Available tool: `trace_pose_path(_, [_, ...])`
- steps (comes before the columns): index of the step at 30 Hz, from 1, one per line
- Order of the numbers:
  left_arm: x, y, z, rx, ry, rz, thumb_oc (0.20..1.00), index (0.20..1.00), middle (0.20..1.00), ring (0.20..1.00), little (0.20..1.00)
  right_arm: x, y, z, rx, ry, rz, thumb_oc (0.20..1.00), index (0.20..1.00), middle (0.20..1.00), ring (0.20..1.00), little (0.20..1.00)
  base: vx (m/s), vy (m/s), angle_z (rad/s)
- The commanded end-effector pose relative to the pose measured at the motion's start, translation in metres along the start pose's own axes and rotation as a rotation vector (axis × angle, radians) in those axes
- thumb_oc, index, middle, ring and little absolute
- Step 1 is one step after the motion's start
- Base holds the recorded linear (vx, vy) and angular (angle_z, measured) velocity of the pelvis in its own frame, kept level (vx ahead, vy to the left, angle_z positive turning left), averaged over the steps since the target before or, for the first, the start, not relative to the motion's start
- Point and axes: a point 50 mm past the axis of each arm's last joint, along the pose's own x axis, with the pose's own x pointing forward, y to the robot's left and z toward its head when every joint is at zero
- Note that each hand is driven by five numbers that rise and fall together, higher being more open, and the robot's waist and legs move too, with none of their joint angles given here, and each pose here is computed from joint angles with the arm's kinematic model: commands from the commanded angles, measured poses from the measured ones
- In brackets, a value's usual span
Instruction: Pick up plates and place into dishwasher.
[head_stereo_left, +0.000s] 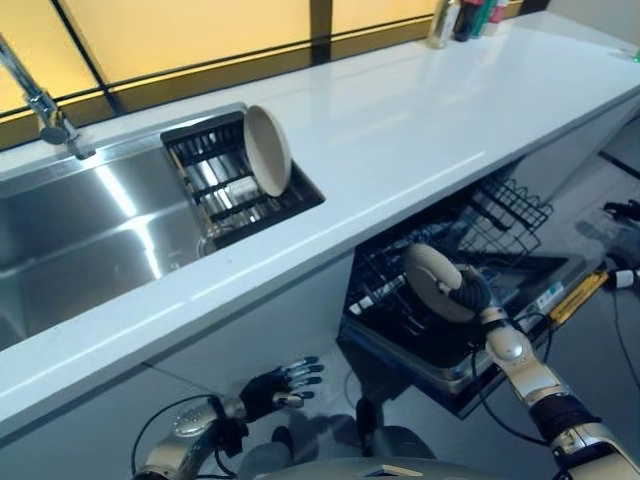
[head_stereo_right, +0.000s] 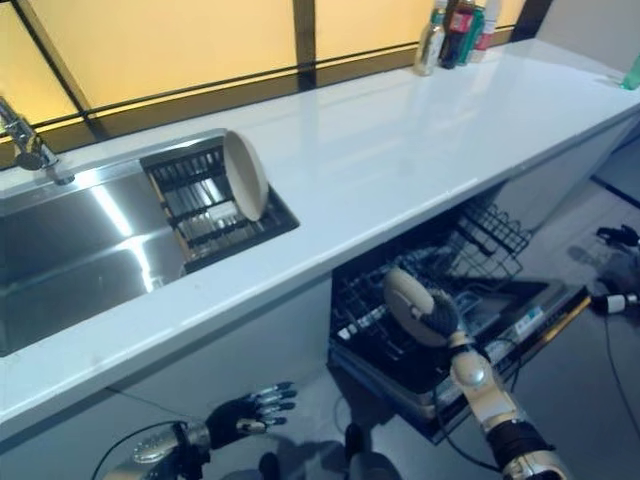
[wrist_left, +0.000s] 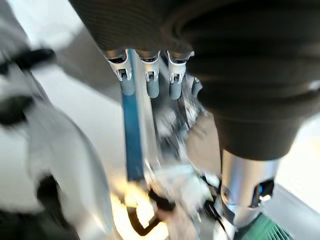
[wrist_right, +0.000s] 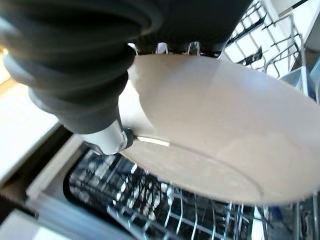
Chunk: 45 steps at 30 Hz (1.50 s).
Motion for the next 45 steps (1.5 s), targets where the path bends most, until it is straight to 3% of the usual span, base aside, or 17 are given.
trace_pose_path(1, [-0.001,0.007,0.016,0.123,-0.051,0.048,1.0,1.0,1.0,1.0,1.0,0.004,0.0,-0.002,-0.027,0.007,0.022,0.2,0.2,0.2,0.2,0.2,-0.07,-0.015,0.11])
trace_pose_path(18, [0.004,0.018,0.052,0.175,-0.153,0.069,1.0,1.0,1.0,1.0,1.0,0.046,-0.038,0.005,-0.049,0.113,-0.082,0.2,0.2,0.2,0.2,0.2,-0.05,0.01,0.11])
trace_pose_path(24, [0.01,0.017,0.061,0.18,-0.189,0.064,1.0,1.0,1.0,1.0,1.0,0.049,-0.031,-0.002,-0.092,0.192,-0.005,0.2,0.2,0.2,0.2,0.2,0.0,0.003,0.01])
trace_pose_path(36, [0.016,0.008,0.068,0.19,-0.24,0.022,1.0,1.0,1.0,1.0,1.0,0.05,-0.042,-0.014,-0.187,0.321,-0.028,0.2,0.2,0.2,0.2,0.2,0.0,0.004,0.01])
trace_pose_path(37, [0.016,0.008,0.068,0.189,-0.242,0.022,1.0,1.0,1.0,1.0,1.0,0.049,-0.043,-0.015,-0.191,0.324,-0.03,0.256,0.256,0.256,0.256,0.256,0.01,0.012,0.04])
trace_pose_path(38, [0.017,0.008,0.068,0.188,-0.244,0.023,1.0,1.0,1.0,1.0,1.0,0.049,-0.042,-0.015,-0.191,0.327,-0.032,0.517,0.517,0.517,0.517,0.517,0.01,0.011,0.03])
trace_pose_path(39, [0.017,0.007,0.068,0.186,-0.246,0.024,1.0,1.0,1.0,1.0,1.0,0.049,-0.043,-0.016,-0.198,0.331,-0.035,1.0,1.0,1.0,1.0,1.0,0.0,0.0,0.0])
trace_pose_path(45, [0.017,0.007,0.066,0.175,-0.247,0.029,1.0,1.0,1.0,1.0,1.0,0.046,-0.044,-0.02,-0.205,0.341,-0.038,1.0,1.0,1.0,1.0,1.0,0.0,0.0,0.0])
